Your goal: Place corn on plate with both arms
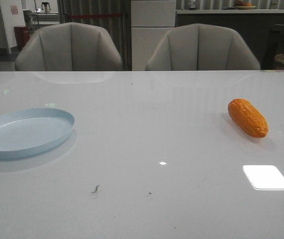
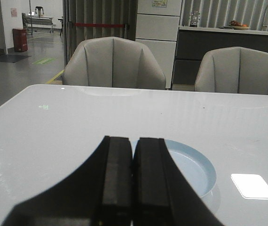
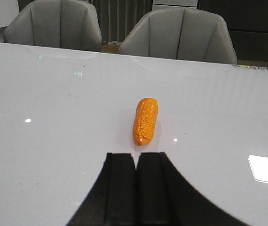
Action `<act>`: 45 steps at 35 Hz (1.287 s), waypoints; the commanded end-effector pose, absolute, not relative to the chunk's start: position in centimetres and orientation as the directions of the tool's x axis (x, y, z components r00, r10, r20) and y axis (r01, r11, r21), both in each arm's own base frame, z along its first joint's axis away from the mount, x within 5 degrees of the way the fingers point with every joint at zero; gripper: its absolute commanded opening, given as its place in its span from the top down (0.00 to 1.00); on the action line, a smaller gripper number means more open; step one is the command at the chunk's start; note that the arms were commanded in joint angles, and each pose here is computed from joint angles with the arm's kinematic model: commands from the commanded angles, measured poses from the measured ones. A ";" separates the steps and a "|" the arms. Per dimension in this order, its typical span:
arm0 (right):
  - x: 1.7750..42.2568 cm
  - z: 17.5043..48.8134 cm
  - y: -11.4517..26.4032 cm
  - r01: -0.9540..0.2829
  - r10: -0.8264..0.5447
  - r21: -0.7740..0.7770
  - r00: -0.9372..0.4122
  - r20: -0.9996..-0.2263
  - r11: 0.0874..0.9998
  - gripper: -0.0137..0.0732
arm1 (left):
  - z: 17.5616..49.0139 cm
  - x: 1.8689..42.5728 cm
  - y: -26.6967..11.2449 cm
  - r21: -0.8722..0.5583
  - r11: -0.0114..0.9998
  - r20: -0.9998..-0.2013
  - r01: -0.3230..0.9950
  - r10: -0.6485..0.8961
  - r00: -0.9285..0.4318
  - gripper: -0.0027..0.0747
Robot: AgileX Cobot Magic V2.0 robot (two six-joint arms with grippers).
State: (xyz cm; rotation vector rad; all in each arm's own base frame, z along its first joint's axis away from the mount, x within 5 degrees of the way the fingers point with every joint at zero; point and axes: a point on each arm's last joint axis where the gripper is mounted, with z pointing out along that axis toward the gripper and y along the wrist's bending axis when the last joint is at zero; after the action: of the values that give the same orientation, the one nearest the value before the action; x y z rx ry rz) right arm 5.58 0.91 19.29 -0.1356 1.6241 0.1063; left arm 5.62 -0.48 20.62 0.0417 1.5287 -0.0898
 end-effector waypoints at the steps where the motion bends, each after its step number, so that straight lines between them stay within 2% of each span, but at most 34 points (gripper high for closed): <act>1: 5.3 20.9 0.8 -0.137 -0.005 -0.014 0.071 -0.997 0.990 0.78 | 20.3 5.6 -0.5 -0.044 0.995 -0.993 0.088 -0.054 0.109 0.84; 45: 5.3 21.2 0.7 -0.132 -0.001 -0.015 0.102 -0.995 0.991 0.78 | 20.3 5.5 -0.5 -0.044 0.995 -0.992 0.088 -0.054 0.118 0.84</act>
State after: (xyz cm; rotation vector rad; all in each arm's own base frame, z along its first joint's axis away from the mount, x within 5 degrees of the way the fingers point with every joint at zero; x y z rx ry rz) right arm 5.59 0.89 19.40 -0.1321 1.6127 0.1042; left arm 5.61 -0.48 20.64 0.0416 1.5264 -0.0898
